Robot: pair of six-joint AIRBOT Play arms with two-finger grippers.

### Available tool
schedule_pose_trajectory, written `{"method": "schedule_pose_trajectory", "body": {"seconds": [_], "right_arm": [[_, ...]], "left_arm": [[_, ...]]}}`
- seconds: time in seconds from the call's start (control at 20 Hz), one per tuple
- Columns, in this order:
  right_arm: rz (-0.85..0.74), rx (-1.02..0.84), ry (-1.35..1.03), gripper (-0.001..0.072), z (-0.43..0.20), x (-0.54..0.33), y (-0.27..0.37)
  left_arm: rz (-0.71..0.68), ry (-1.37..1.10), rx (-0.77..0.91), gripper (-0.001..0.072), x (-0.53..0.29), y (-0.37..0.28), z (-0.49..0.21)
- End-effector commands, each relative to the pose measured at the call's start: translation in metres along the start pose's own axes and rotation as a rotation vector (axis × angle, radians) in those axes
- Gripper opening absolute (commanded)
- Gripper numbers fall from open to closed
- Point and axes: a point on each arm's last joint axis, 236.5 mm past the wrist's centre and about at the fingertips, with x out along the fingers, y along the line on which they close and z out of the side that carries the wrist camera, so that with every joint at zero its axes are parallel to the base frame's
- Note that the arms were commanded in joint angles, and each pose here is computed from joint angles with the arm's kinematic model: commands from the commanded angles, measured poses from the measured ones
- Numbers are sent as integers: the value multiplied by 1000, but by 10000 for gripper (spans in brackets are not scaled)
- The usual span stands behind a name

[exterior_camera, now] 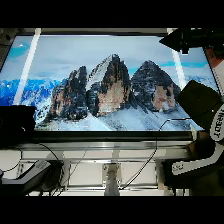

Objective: Fold the clothes and pants, and hang the long-sleeved shirts on hangers.

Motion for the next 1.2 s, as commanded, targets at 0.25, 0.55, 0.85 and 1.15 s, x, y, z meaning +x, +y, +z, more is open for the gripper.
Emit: {"method": "schedule_pose_trajectory", "body": {"seconds": [0.25,0.55,0.85,1.15], "right_arm": [[1,0,1,16,0,0,0],[1,0,1,16,0,0,0],[1,0,1,16,0,0,0],[0,0,-18,16,4,0,0]], "left_arm": [[8,-19,-44,535,25,13,20],[-2,-34,9,520,49,-7,28],[-10,-24,137,22,72,-47,23],[-173,-167,355,20,14,-159,19]]}}
